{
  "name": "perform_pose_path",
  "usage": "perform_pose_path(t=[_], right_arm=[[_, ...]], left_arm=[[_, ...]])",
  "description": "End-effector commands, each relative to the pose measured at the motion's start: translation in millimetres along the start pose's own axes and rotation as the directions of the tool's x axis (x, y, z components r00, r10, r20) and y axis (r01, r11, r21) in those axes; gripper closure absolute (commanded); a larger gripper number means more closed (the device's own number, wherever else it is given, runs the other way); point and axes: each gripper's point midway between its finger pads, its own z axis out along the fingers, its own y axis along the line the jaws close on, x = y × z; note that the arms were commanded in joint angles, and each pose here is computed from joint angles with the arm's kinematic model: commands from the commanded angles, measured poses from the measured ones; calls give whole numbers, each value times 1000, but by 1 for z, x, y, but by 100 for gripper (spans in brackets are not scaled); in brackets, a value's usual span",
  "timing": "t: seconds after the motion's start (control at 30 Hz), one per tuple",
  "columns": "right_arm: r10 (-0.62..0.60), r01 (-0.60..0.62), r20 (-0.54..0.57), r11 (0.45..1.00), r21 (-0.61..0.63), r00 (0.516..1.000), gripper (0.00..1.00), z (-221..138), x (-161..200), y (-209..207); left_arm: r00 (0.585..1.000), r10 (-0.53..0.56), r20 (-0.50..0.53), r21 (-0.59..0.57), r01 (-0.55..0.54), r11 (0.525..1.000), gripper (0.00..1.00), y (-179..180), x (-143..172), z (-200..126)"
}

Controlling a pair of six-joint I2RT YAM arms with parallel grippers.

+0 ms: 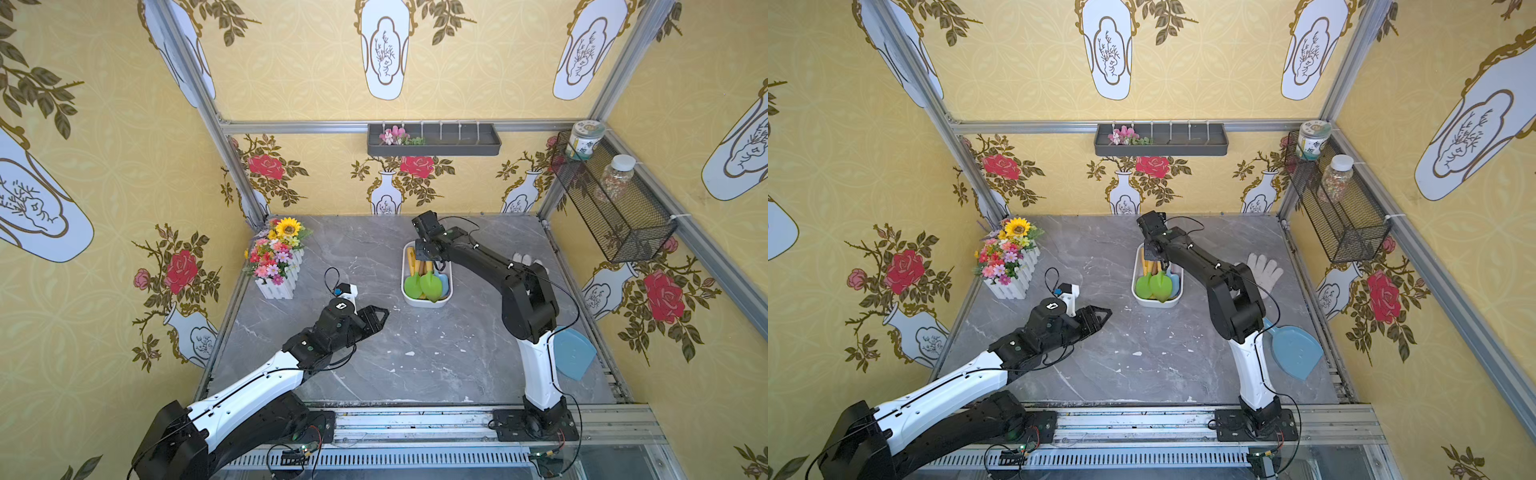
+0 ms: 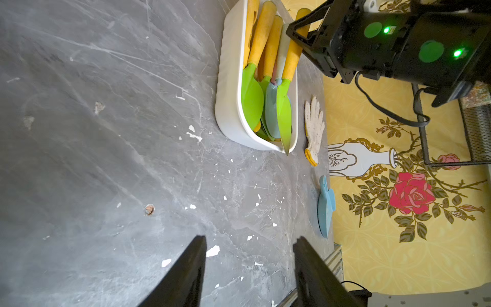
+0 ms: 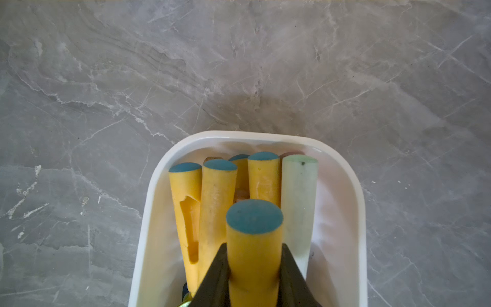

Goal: Put the shovel into the storage box
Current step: Place the shovel in the storage box.

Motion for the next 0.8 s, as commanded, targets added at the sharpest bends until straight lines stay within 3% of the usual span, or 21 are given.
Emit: perform_pose_path(t=[0.0, 0.6, 0.77], right_arm=[[13, -13, -12, 1000, 17, 1000, 82, 2, 5, 0], [56, -56, -10, 997, 52, 998, 79, 13, -5, -1], [54, -52, -27, 997, 59, 998, 73, 17, -1, 1]], left_arm=[[1000, 4, 12, 20, -4, 1000, 43, -2, -1, -1], [1000, -14, 12, 25, 14, 1000, 43, 1, 1, -2], [1000, -14, 13, 27, 14, 1000, 43, 1, 1, -2]])
